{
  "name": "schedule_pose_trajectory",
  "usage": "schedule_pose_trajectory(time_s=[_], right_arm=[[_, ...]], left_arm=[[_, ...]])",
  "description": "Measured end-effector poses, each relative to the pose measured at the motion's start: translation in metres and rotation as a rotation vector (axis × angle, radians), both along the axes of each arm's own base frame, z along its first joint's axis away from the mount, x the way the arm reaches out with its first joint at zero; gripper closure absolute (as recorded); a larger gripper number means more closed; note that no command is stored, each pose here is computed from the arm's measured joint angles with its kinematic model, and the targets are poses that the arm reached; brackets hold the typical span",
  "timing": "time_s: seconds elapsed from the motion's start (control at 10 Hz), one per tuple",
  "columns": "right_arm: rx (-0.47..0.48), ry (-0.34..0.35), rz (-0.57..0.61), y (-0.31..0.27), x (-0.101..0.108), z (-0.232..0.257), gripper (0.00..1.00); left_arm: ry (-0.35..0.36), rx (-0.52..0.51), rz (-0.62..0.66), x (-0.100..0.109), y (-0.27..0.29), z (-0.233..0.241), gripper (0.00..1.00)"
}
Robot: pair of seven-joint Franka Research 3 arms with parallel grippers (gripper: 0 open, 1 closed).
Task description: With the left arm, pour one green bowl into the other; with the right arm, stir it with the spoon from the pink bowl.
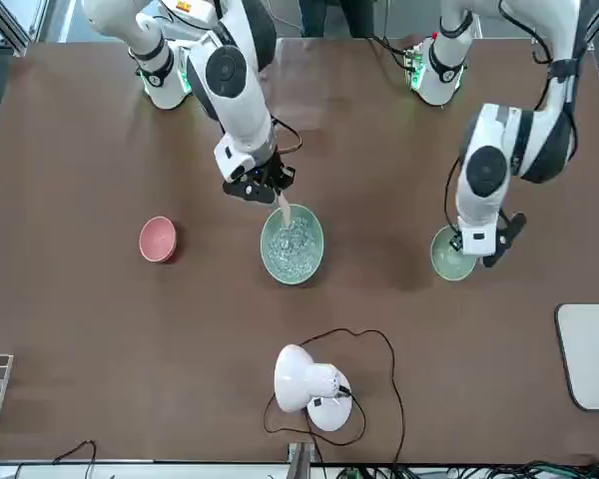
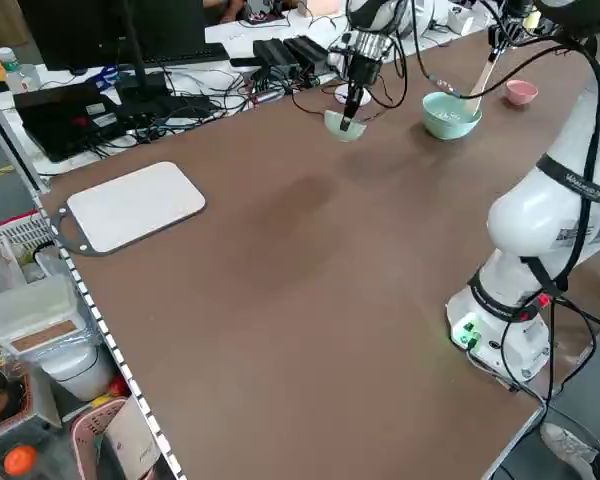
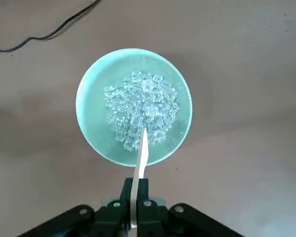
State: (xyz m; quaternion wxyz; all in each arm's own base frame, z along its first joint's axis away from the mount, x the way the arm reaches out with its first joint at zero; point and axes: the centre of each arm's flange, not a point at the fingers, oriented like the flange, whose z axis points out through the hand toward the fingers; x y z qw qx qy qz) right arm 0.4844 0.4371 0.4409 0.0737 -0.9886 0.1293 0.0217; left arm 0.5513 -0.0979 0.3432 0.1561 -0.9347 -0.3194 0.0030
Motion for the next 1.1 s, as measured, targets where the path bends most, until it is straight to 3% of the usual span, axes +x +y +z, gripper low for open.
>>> schedule_pose_trajectory(time_s=[0.4,0.7,1.1], right_arm=[[-0.026,-0.034,-0.022,0.005,0.009,-0.024,0.95],[-0.059,-0.041,-0.014,0.013,0.007,-0.043,0.95],[-0.070,-0.062,-0.052,0.037,-0.009,-0.051,0.95]], left_arm=[[0.062,-0.103,-0.104,-0.002,0.073,-0.028,0.95],[0.008,-0.120,-0.179,0.005,0.067,-0.081,0.95],[0.029,-0.124,-0.227,0.004,0.069,-0.100,0.94]])
